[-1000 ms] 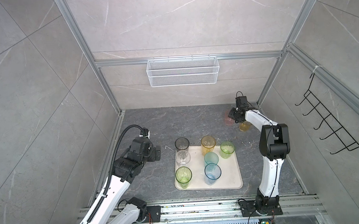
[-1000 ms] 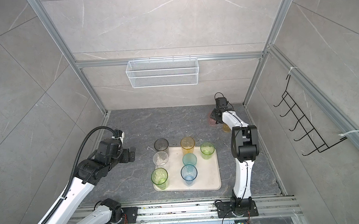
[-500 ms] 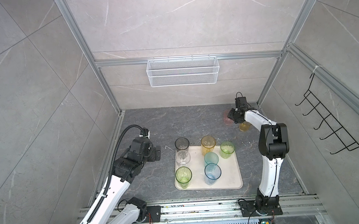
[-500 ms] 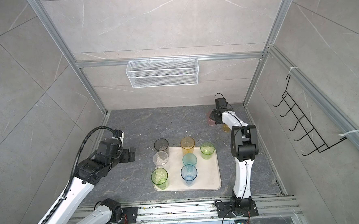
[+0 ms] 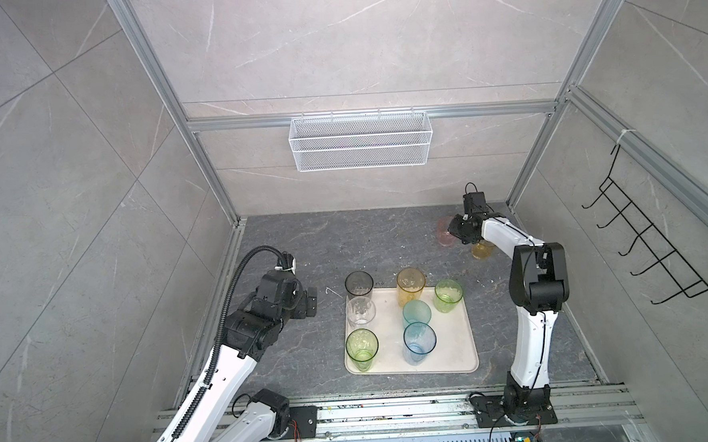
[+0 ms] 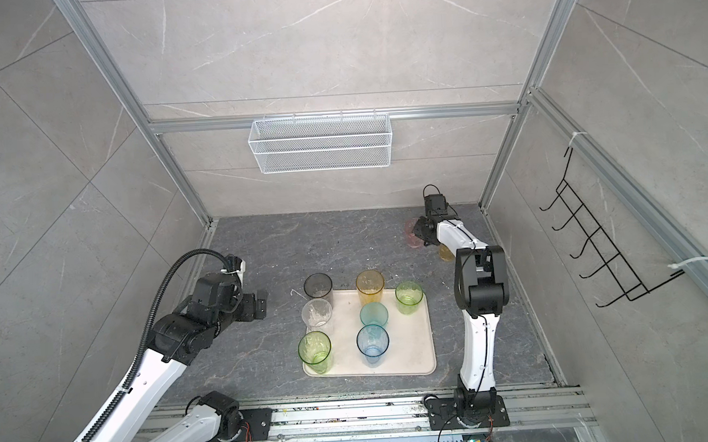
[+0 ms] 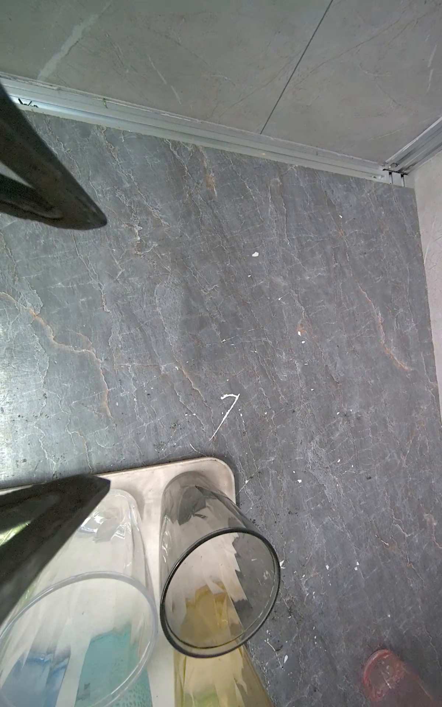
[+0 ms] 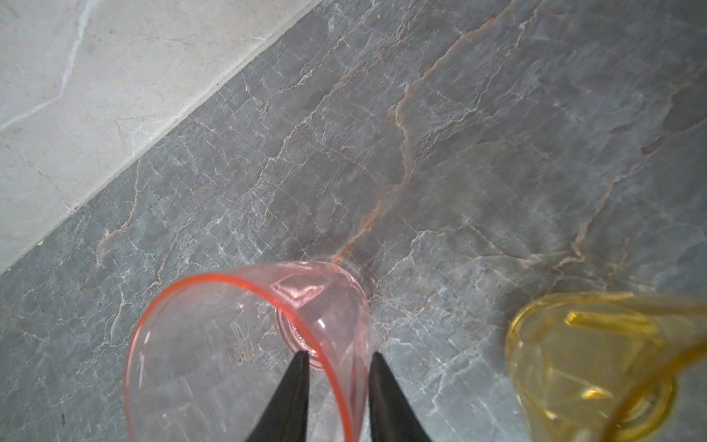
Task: Place the glasses into the tray
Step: 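Lower the right gripper and close it on the pink cup's rim, then lift the pink cup off the table, then carry the pink cup toward the tray's near corner and lower it, then open the right gripper and raise it off the pink cup, then move the right gripper over the yellow cup beyond the tray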
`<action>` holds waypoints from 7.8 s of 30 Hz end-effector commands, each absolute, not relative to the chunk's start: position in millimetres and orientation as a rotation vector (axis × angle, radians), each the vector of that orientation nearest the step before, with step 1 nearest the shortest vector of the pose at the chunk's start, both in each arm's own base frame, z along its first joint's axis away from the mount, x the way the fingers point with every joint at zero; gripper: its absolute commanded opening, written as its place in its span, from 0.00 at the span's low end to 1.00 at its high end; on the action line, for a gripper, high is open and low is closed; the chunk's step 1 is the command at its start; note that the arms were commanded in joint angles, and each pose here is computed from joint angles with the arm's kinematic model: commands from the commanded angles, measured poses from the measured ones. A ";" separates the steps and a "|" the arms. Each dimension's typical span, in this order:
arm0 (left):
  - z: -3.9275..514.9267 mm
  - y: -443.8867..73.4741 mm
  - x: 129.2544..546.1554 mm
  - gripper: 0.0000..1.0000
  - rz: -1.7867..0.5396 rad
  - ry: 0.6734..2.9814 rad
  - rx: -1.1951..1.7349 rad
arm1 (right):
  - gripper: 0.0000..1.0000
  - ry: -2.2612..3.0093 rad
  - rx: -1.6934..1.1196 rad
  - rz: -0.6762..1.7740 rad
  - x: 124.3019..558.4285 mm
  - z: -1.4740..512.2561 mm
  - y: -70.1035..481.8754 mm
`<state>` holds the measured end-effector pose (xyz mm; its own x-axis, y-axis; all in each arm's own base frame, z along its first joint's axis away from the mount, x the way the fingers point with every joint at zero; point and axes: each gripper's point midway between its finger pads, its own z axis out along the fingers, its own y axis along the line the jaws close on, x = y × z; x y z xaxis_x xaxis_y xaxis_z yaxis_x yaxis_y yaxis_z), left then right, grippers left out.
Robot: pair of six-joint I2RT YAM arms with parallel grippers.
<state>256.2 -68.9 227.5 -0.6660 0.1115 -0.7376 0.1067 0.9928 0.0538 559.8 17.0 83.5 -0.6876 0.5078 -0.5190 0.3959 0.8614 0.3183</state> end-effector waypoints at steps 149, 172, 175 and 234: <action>228.7 -49.2 252.0 1.00 0.086 2.318 0.004 | 0.00 3.021 0.174 -0.011 231.7 62.9 85.5; 227.5 -49.5 252.3 1.00 0.090 2.328 0.007 | 0.25 3.031 0.174 -0.054 235.9 77.8 83.6; 227.6 -49.9 252.3 1.00 0.088 2.328 0.008 | 0.33 3.009 0.171 -0.057 238.6 88.7 82.4; 228.0 -48.8 250.5 1.00 0.085 2.326 0.002 | 0.70 2.311 0.647 -0.033 407.1 182.7 -23.4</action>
